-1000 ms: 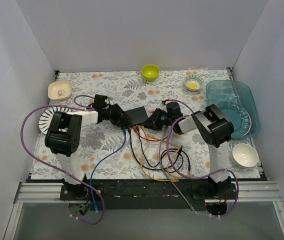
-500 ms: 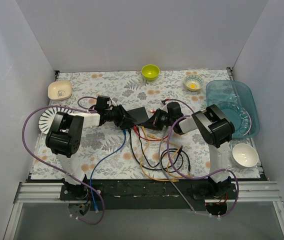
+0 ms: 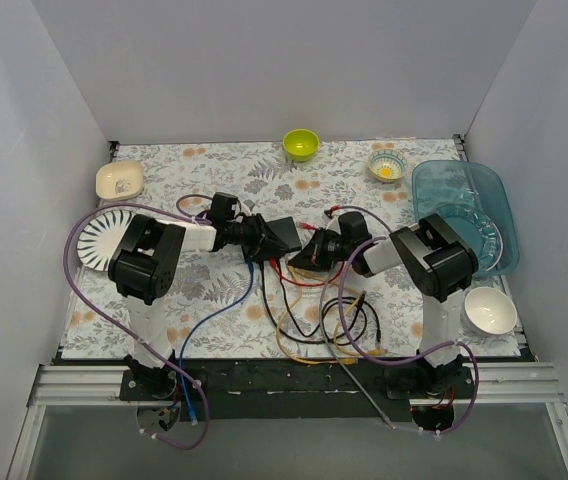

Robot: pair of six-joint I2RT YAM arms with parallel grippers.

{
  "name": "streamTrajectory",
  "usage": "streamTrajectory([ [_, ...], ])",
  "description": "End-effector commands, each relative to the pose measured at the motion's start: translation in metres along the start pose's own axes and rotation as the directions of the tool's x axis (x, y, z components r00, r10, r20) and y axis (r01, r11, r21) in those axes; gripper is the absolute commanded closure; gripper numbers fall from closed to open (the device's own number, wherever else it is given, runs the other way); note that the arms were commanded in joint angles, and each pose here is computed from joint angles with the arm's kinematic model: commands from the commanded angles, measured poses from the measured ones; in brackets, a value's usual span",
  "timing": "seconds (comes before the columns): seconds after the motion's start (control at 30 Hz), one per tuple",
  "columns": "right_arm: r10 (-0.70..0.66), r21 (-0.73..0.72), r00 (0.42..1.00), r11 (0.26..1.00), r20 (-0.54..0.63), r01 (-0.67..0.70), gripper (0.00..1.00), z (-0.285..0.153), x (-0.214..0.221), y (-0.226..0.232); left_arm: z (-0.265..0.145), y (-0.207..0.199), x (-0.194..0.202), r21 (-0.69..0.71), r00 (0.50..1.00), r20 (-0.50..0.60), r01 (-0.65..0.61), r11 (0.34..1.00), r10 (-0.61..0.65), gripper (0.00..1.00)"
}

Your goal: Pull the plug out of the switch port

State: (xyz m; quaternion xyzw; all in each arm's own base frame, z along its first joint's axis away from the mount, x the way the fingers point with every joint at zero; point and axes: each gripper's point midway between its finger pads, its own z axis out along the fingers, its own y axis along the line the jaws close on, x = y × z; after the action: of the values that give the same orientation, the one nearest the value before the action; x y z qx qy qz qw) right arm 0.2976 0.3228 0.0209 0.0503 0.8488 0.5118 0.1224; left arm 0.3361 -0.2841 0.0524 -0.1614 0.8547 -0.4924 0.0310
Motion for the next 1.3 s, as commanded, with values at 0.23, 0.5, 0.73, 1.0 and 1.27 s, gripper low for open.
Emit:
streamTrajectory([
  [0.23,0.026,0.214,0.993,0.975,0.117,-0.051,0.99,-0.062,0.008,-0.047,-0.017,-0.008,-0.036,-0.038,0.988,0.15,-0.015,0.999,0.02,0.7],
  [0.5,-0.151,0.285,0.955,0.956,0.255,0.074,0.6,-0.1,-0.057,-0.026,-0.046,-0.064,-0.036,0.062,0.971,0.191,-0.156,0.986,0.142,0.66],
  [0.73,-0.266,0.22,0.933,0.952,0.243,0.214,0.39,-0.069,-0.078,0.041,-0.051,-0.051,-0.044,0.009,0.964,0.238,-0.124,0.992,0.119,0.65],
  [1.0,-0.259,0.128,0.965,0.959,0.036,0.252,0.41,-0.009,-0.033,0.041,-0.049,0.004,-0.051,-0.141,0.966,0.258,0.02,0.99,0.017,0.65],
  [1.27,-0.221,0.12,0.975,0.967,-0.038,0.224,0.44,0.022,-0.006,0.025,-0.048,0.022,-0.051,-0.172,0.965,0.262,0.046,0.984,0.0,0.65],
])
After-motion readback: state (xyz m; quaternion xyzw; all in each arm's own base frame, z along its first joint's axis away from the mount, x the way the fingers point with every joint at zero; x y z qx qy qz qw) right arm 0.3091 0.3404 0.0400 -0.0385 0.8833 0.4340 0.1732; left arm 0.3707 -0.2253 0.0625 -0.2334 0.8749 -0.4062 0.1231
